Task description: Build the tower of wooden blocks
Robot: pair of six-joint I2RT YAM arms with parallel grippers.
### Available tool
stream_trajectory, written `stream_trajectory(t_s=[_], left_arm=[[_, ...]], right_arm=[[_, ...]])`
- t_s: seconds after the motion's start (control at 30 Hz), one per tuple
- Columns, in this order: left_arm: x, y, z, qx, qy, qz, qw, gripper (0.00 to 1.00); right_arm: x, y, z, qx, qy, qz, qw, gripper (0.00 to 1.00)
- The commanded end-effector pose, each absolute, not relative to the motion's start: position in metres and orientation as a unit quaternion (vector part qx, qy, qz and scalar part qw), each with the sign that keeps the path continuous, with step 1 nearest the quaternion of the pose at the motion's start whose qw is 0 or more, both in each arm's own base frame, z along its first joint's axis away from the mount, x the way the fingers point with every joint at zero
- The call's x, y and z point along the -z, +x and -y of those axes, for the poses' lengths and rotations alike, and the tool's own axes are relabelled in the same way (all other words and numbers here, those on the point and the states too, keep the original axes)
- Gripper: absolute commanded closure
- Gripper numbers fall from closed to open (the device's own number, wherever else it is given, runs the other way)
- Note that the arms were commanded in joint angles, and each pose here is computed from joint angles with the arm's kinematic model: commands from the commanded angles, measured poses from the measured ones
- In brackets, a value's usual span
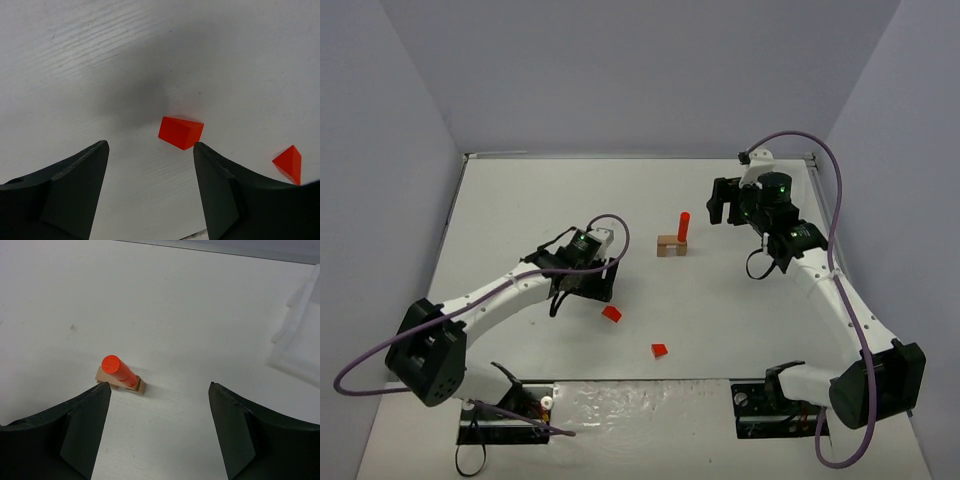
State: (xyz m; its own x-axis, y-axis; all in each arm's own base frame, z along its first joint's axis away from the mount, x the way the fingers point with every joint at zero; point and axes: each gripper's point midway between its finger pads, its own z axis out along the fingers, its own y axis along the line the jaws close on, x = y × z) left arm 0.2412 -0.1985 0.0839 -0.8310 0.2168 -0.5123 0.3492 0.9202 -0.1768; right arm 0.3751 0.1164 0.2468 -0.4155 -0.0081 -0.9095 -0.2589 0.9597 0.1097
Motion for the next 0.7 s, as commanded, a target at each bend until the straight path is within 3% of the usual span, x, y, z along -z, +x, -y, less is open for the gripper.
stream_trajectory(t_s=[0.0, 0.2, 0.67], left_arm=[[-0.105, 0.240, 0.218, 0.156, 0.097, -0.959, 0.217, 0.34], [-0.102, 0.238, 0.226, 0.155, 0.081, -0.966, 0.191, 0.34], [-0.129, 0.197, 0.270, 0.177, 0.285, -0.914, 0.230, 0.35]], right_arm=[[-0.263, 0.371, -0.115, -0.131, -0.069, -0.815, 0.560, 0.23], [-0.256, 0.363, -0.113, -0.132, -0.068, -0.818, 0.556, 0.23], [-0.263, 0.349, -0.083, -0.096, -0.054, -0.818, 0.565, 0.23]])
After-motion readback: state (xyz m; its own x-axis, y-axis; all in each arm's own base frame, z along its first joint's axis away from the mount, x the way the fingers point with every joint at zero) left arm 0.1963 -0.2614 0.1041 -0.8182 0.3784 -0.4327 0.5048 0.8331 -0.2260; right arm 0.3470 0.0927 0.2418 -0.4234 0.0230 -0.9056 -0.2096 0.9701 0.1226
